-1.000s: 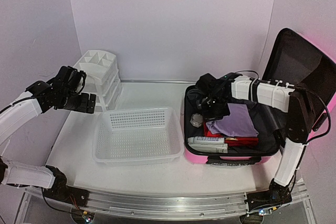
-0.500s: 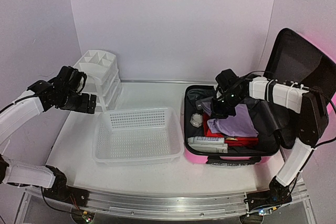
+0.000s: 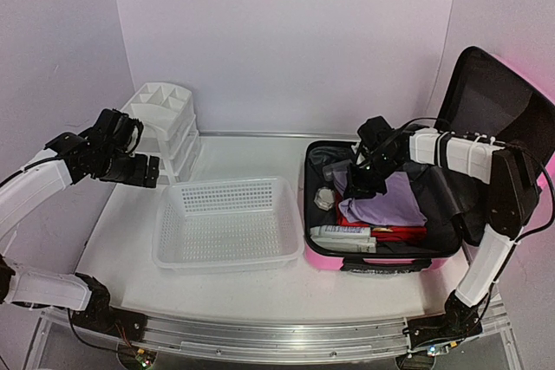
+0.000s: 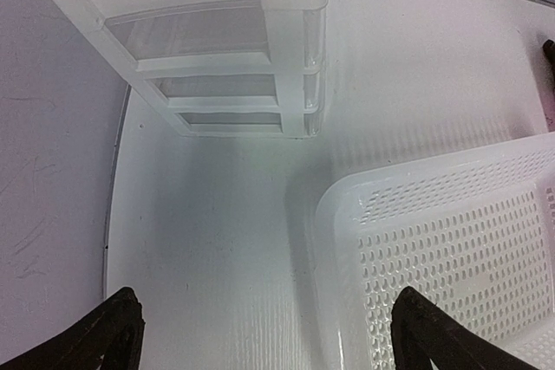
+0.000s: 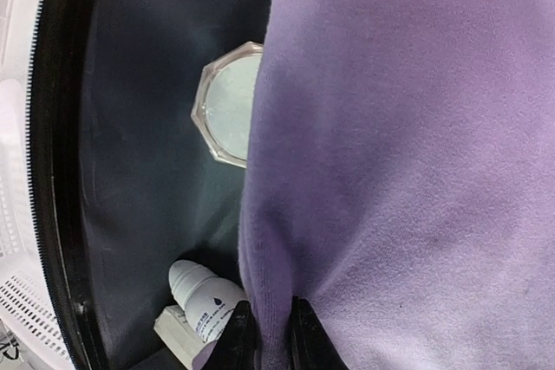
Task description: Open, take out, and arrange the luggage
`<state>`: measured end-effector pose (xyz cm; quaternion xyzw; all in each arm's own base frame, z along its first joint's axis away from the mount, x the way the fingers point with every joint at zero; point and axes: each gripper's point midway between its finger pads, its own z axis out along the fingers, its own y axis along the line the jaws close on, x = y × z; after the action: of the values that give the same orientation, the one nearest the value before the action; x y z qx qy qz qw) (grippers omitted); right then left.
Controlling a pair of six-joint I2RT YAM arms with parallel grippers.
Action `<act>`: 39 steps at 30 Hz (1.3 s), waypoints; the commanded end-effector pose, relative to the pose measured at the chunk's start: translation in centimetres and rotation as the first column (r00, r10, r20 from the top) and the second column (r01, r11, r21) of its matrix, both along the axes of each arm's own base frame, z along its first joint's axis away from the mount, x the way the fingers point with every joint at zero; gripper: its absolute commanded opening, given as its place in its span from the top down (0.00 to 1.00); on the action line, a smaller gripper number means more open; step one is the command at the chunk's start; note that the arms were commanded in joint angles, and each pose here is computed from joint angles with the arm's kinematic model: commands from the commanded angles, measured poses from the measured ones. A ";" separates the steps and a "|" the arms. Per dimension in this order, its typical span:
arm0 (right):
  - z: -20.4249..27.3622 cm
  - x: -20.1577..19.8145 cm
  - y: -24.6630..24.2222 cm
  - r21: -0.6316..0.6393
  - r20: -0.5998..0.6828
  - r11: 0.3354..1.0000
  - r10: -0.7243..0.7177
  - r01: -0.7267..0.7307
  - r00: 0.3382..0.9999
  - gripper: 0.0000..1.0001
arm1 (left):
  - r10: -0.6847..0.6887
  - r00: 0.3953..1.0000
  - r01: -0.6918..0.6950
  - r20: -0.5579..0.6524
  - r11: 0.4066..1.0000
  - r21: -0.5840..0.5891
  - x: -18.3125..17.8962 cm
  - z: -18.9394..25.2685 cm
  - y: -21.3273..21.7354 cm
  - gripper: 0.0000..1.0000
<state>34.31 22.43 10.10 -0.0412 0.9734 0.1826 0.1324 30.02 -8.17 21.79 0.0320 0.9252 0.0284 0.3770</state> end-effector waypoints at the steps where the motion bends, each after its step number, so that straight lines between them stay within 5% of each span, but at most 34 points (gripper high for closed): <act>1: 0.6 1.0 0.6 0.027 0.031 1.000 0.003 -0.003 1.000 0.86 | 0.010 0.998 -0.008 0.057 1.000 -0.029 0.7 1.4 0.0 0.00; 6: 0.2 1.1 0.5 0.017 0.026 1.000 -0.005 0.005 1.000 0.98 | 0.010 0.998 -0.009 0.057 1.000 -0.028 0.7 1.3 0.0 0.01; 13: 1.3 0.9 0.2 0.062 0.019 0.998 -0.016 0.014 1.000 0.89 | 0.011 0.998 -0.010 0.055 0.999 -0.031 0.7 1.3 0.0 0.01; 18: 1.5 0.7 0.0 0.090 0.009 0.996 -0.011 0.010 1.000 1.00 | 0.012 0.998 -0.010 0.054 0.999 -0.033 0.7 1.3 0.0 0.01; 39: 7.5 -0.4 -2.0 0.365 -0.013 0.929 -0.061 0.062 0.998 1.00 | 0.015 0.998 -0.013 0.053 0.999 -0.038 0.7 1.2 0.1 0.00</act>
<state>34.11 19.43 13.59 0.0176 0.9481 0.2936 0.1210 30.10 -7.88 21.77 0.0256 0.9256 0.0283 0.3765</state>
